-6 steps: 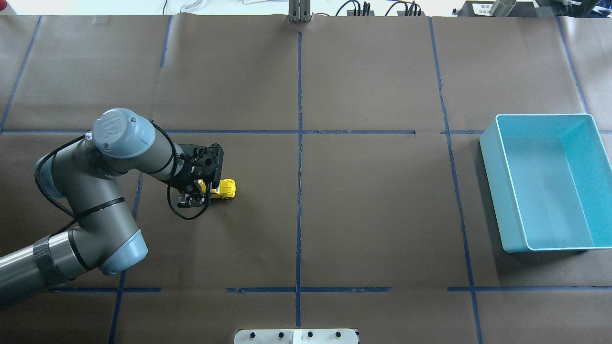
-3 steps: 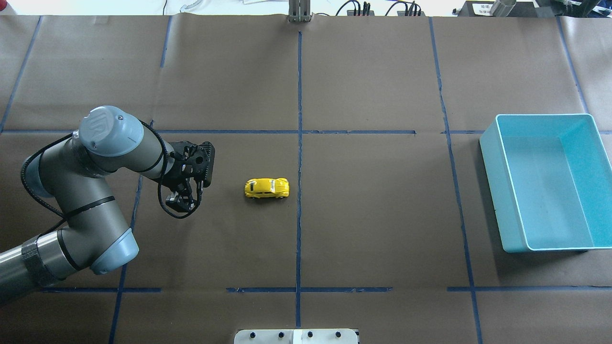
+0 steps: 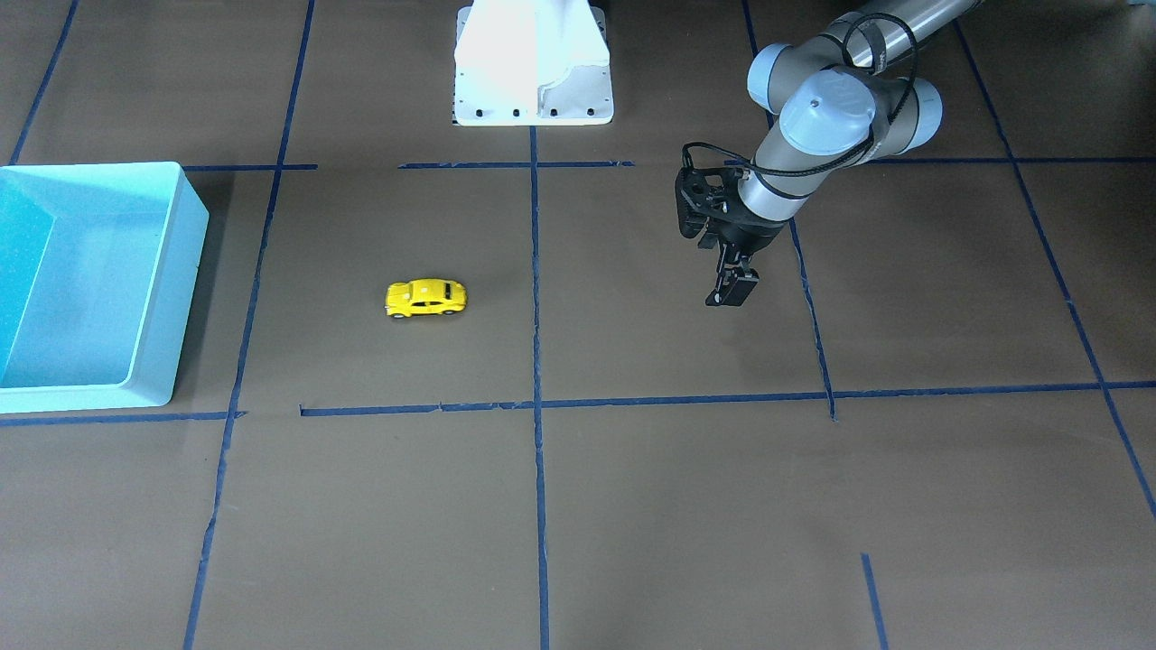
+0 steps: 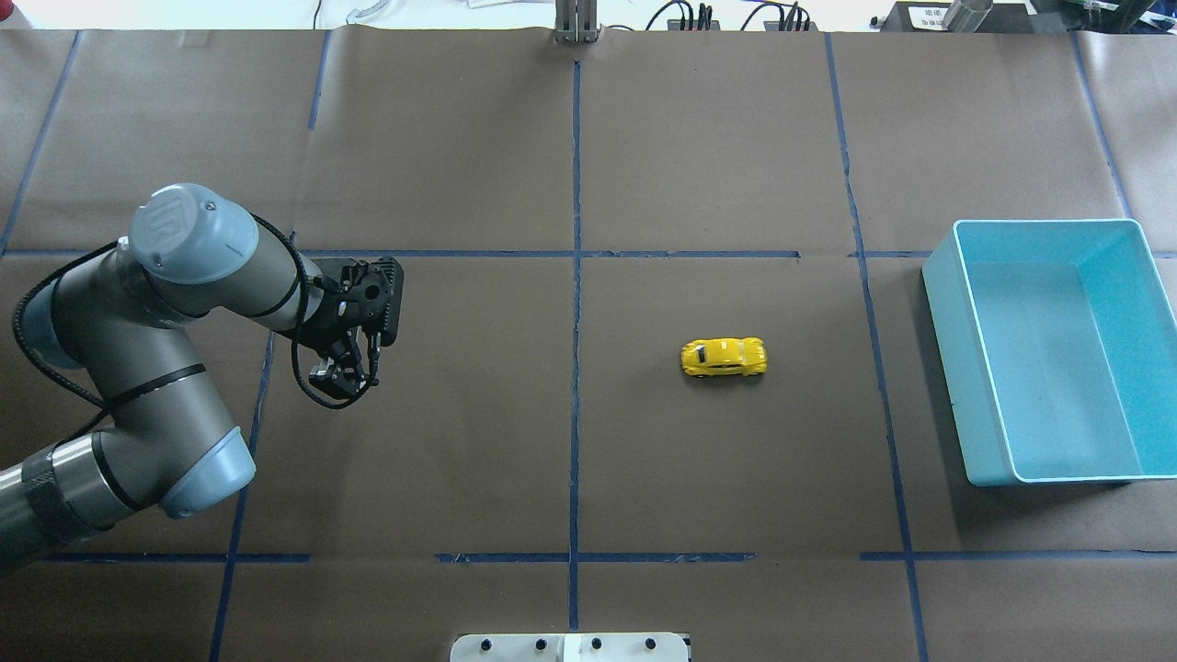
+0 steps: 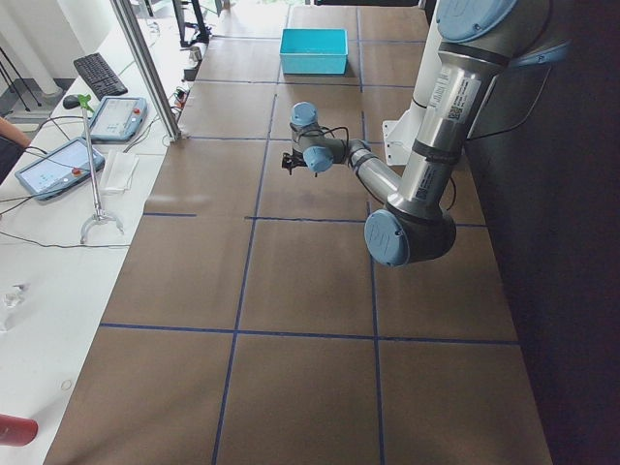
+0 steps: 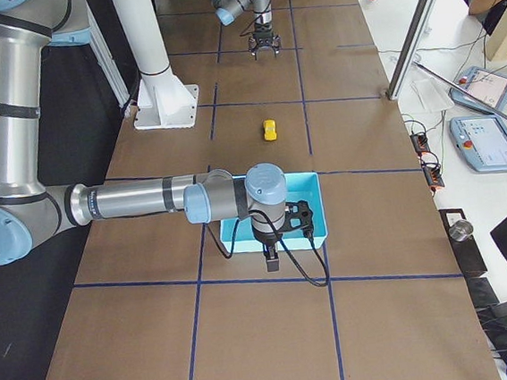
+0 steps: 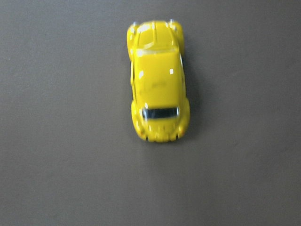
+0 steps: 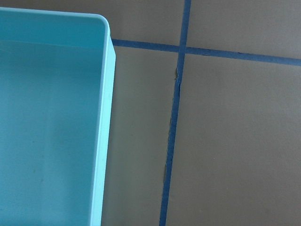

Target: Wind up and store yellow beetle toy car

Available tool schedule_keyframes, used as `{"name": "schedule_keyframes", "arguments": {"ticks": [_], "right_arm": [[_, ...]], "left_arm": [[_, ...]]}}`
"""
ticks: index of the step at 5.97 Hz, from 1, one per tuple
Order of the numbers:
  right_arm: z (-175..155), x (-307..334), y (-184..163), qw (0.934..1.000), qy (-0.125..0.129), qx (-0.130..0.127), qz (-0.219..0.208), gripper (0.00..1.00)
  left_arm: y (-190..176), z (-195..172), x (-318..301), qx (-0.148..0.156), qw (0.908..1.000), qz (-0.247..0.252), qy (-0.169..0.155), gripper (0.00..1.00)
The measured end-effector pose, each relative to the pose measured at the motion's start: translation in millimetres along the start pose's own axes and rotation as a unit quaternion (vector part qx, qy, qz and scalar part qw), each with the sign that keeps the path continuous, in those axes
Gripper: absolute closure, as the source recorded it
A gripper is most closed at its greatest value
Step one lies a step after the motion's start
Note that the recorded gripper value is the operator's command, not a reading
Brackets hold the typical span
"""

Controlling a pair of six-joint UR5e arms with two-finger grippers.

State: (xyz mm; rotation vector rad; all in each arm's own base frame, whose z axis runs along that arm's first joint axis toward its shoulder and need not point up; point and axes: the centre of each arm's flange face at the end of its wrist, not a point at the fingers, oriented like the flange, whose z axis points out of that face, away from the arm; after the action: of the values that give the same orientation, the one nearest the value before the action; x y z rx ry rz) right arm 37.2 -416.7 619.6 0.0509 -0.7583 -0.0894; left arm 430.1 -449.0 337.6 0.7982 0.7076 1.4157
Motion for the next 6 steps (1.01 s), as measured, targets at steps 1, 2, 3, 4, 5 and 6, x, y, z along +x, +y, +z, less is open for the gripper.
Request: {"name": "schedule_keyframes", "arguments": {"ticks": [1, 2, 3, 4, 5, 6], "right_arm": [[0.1, 0.1, 0.2, 1.0000, 0.000, 0.000, 0.000, 0.00], [0.2, 0.2, 0.3, 1.0000, 0.000, 0.000, 0.000, 0.00], [0.1, 0.1, 0.2, 1.0000, 0.000, 0.000, 0.000, 0.00], [0.0, 0.0, 0.0, 1.0000, 0.000, 0.000, 0.000, 0.00], [-0.7, -0.6, -1.0, 1.0000, 0.000, 0.001, -0.001, 0.00], [-1.8, -1.6, -2.6, 1.0000, 0.001, 0.002, -0.002, 0.00]], "left_arm": [[6.2, -28.9, -0.6, -0.019, 0.9996, -0.021, 0.003, 0.00], [13.3, -57.0, 1.1, -0.041, 0.9982, -0.044, 0.005, 0.00], [25.9, -76.7, 0.8, -0.057, 0.9964, -0.063, 0.002, 0.00], [40.0, -92.9, -3.7, -0.069, 0.9943, -0.081, -0.004, 0.00], [52.9, -112.9, -10.0, -0.087, 0.9906, -0.105, -0.010, 0.00], [68.1, -137.8, -16.6, -0.110, 0.9837, -0.141, -0.015, 0.00]]}}
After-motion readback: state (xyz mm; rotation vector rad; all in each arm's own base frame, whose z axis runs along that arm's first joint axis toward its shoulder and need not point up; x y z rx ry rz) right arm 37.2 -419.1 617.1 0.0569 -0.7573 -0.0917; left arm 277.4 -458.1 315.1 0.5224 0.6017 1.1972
